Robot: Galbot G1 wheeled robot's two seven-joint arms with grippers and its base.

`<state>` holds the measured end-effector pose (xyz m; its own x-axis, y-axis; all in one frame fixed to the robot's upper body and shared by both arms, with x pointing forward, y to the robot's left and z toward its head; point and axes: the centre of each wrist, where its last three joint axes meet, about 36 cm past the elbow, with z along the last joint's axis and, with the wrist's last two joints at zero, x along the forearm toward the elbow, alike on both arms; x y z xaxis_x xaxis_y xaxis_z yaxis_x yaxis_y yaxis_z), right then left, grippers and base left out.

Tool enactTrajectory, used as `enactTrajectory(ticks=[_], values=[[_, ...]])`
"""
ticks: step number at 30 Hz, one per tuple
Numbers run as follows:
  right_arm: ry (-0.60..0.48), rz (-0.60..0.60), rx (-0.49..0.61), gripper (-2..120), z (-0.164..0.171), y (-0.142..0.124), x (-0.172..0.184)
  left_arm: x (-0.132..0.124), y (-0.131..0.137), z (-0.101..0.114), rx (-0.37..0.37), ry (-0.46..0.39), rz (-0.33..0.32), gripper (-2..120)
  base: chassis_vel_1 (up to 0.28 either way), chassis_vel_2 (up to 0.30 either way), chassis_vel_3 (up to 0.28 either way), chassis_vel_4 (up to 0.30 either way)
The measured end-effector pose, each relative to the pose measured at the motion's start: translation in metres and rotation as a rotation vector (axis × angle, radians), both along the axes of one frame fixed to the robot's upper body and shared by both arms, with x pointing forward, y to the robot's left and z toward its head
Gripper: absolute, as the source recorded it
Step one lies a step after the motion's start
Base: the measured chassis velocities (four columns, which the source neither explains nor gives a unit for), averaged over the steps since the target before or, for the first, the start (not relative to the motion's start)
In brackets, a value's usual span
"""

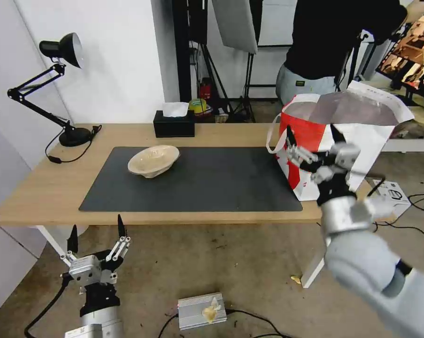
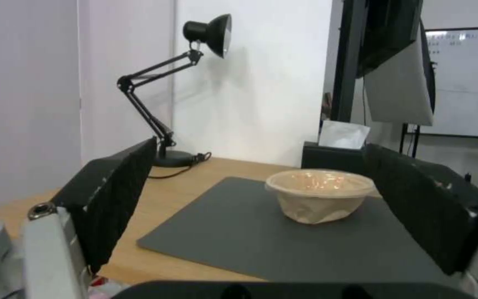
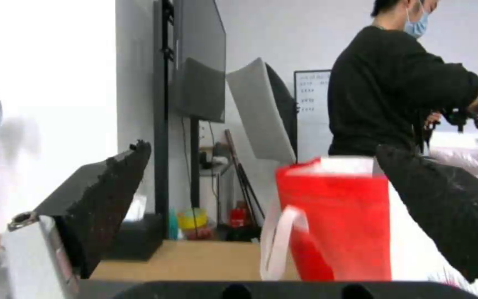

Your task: Pick up the trash from the table and place it into the takeout bag.

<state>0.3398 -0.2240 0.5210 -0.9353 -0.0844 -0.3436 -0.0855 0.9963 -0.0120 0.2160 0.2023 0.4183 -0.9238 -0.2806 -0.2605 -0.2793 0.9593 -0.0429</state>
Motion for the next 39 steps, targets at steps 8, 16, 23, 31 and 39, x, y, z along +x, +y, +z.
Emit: enactTrajectory(ticks=[8, 16, 23, 31, 39], values=[[0.032, 0.022, -0.043, 100, -0.034, 0.006, -0.027, 0.000, 0.000, -0.001, -0.010, 0.003, 0.000, 100, 0.000, 0.000, 0.000, 0.000], [0.076, 0.033, -0.060, 100, -0.054, 0.014, -0.056, 0.000, 0.000, -0.002, -0.010, 0.005, 0.000, 100, 0.000, 0.000, 0.000, 0.000], [0.114, 0.020, -0.055, 100, -0.067, 0.017, -0.072, 0.000, -0.002, -0.002, -0.012, 0.006, -0.010, 100, 0.000, 0.000, 0.000, 0.000], [0.158, -0.010, -0.094, 100, -0.083, 0.016, -0.086, -0.004, 0.000, -0.005, -0.004, 0.023, -0.017, 100, 0.000, 0.000, 0.000, 0.000], [0.208, -0.050, -0.109, 100, -0.090, 0.017, -0.099, -0.005, 0.001, -0.006, 0.002, 0.031, -0.026, 100, 0.000, 0.000, 0.000, 0.000]])
